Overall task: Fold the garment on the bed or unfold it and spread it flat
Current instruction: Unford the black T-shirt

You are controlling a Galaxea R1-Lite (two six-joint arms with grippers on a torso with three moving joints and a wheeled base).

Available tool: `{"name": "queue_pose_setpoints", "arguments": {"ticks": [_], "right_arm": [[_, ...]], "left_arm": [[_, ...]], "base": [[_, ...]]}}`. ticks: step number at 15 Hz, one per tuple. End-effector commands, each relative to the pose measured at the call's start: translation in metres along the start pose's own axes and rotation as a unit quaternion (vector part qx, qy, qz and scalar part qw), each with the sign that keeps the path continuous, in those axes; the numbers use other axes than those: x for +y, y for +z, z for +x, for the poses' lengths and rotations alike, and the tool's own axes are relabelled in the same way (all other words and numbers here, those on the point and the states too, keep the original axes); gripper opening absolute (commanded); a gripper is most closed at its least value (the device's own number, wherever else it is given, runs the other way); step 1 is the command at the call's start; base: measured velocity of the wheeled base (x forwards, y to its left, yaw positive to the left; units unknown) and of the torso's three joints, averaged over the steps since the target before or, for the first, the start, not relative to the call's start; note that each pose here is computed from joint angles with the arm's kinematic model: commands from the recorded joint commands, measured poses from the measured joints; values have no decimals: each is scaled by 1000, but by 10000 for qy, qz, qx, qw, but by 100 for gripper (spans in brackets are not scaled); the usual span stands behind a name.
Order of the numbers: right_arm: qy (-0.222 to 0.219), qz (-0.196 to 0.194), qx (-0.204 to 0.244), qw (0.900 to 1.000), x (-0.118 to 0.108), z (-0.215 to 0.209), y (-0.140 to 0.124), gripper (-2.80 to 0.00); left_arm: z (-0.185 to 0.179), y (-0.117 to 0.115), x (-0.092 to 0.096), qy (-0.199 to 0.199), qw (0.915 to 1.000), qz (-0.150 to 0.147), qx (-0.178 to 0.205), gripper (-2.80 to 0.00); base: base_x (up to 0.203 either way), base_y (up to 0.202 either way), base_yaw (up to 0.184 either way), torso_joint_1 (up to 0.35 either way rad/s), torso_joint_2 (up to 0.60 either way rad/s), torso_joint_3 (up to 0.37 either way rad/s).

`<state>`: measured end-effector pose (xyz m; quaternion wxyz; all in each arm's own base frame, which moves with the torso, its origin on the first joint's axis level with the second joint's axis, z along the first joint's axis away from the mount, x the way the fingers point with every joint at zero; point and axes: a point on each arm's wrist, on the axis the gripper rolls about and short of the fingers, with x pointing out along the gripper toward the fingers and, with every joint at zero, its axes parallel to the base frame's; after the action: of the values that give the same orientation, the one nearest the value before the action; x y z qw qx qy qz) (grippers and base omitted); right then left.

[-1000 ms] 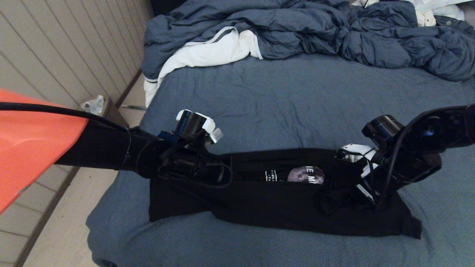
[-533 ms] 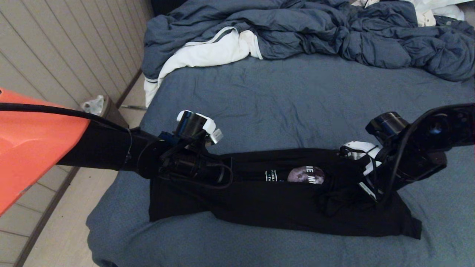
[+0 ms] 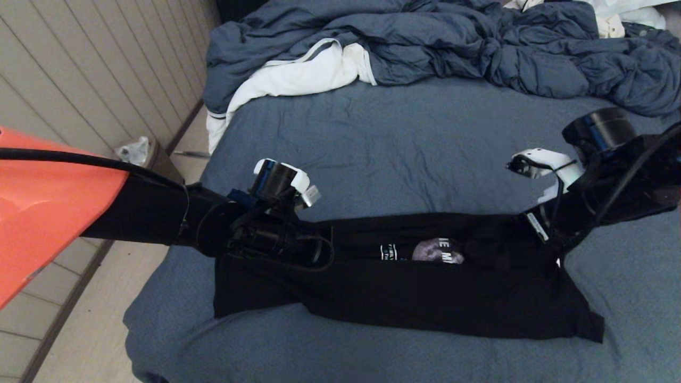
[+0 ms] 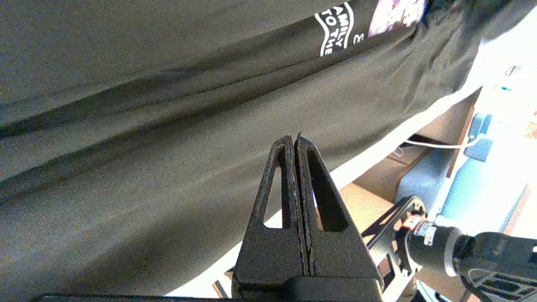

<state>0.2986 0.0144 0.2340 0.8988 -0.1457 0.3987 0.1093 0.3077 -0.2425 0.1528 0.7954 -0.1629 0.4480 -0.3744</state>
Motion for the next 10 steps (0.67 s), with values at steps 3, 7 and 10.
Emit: {"name": "queue_pose_setpoints", "arguments": {"ticks": [3,7,10], "right_arm": [[-450,517,-778,9946,-17,25,25,-280],[-839,1022,-1586,9785,-28,45,46,-280],[-1378,1429,-1925,9610,-37,63,61,-280]], "left_arm": [[-3,1,-2,-26,10000,-3,-39,-280],[-11,4,-8,-78,9999,35,-149,-280],[-14,5,-10,-98,9998,53,-185,-280]], "base": [[0,0,0,0,0,0],[0,0,0,0,0,0],[0,0,0,0,0,0]]}}
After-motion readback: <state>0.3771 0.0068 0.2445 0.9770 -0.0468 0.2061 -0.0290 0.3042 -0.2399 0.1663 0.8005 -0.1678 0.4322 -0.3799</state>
